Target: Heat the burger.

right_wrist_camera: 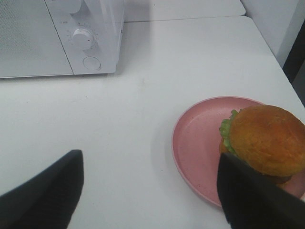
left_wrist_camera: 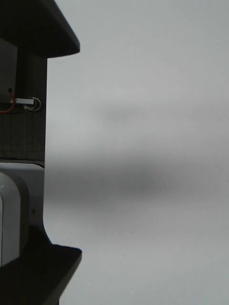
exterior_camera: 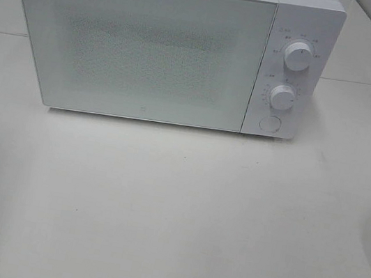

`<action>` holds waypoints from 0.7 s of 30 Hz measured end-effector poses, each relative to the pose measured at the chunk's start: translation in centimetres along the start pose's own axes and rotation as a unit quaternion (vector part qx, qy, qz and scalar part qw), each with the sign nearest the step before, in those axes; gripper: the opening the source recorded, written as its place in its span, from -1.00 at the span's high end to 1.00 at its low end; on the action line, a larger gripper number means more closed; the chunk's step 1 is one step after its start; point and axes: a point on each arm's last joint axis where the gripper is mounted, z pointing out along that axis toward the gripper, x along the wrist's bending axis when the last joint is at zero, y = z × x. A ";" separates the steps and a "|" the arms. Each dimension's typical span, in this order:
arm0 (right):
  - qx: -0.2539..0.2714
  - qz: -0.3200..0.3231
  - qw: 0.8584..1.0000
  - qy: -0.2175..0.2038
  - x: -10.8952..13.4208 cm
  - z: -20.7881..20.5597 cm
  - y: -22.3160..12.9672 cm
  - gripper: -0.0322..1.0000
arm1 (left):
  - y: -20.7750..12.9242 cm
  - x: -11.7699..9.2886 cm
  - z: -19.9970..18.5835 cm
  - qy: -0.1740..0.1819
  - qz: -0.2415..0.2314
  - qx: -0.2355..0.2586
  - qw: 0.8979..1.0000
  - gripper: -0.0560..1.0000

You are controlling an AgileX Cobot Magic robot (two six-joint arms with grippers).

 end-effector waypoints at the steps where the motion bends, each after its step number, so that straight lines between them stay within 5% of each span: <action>1: 0.000 0.000 1.000 0.000 0.0 0.0 0.0 -0.51 | -0.7 0.2 -0.3 0.002 -0.002 -0.010 1.000 -0.98; 9: 0.000 0.000 1.000 0.000 0.0 0.0 0.0 -0.51 | -6.3 0.2 -2.2 0.008 0.009 -0.104 0.994 -0.98; 13: 0.000 0.000 1.000 0.000 0.0 0.0 0.0 -0.51 | -9.7 0.2 -3.3 0.013 0.012 -0.193 0.981 -0.98; 16: 0.000 0.000 1.000 0.000 0.0 0.0 0.0 -0.51 | -10.3 0.2 -3.6 0.013 0.012 -0.214 0.977 -0.98; 18: 0.000 0.000 1.000 0.000 0.0 0.0 0.0 -0.51 | -12.5 0.2 -4.9 0.015 0.012 -0.293 0.956 -0.98; 19: 0.000 0.000 1.000 0.000 0.0 0.0 0.0 -0.51 | -12.5 0.2 -4.9 0.015 0.012 -0.293 0.956 -0.98; 21: 0.000 0.000 1.000 0.000 0.0 0.0 0.0 -0.51 | -14.0 0.1 -5.5 0.016 0.012 -0.342 0.940 -0.98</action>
